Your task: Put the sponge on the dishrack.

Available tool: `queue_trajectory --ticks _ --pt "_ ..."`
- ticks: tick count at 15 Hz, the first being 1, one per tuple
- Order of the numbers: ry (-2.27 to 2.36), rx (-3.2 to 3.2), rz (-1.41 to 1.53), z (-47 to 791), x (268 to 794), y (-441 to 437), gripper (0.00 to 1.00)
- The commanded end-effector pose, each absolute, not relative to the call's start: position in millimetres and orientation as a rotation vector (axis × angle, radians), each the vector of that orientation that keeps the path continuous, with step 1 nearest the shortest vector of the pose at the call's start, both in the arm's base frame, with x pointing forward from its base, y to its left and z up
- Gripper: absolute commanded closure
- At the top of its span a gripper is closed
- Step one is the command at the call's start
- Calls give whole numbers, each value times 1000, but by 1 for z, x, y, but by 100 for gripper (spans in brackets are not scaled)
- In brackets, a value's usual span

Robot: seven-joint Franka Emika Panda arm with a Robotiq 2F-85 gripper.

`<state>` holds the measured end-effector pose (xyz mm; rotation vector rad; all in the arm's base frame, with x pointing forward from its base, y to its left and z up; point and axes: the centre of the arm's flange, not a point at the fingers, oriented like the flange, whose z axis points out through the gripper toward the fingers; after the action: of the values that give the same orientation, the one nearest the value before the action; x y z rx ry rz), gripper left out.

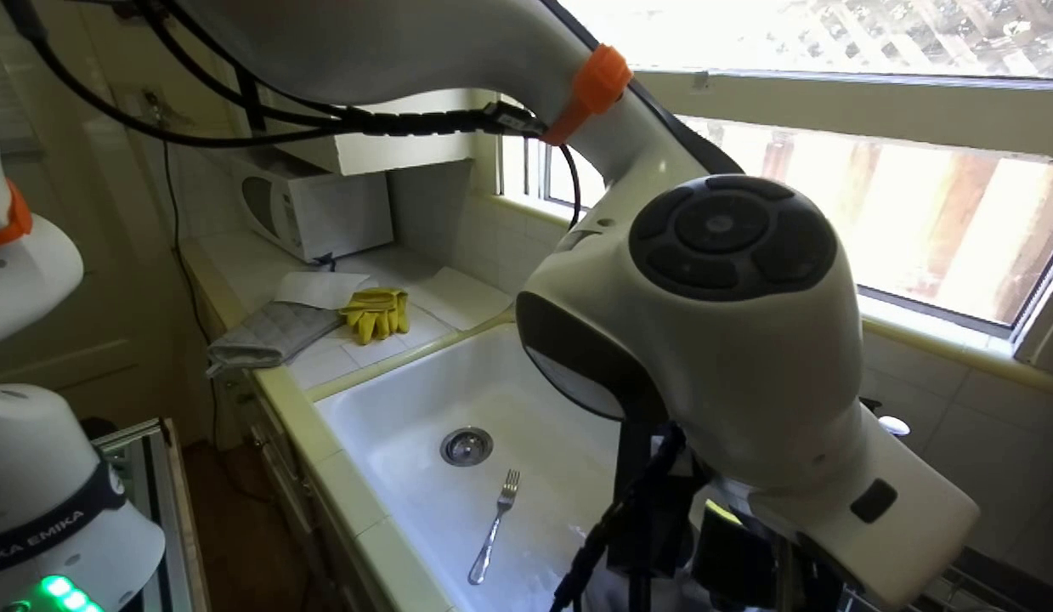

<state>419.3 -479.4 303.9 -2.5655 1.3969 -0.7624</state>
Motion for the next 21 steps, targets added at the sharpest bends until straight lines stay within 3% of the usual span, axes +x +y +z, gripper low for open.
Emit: queue_trajectory --ticks 1,21 --pt "1451 -2531 -780 283 420 -493 98" --pt "1500 -2554 -760 251 440 -481 98"
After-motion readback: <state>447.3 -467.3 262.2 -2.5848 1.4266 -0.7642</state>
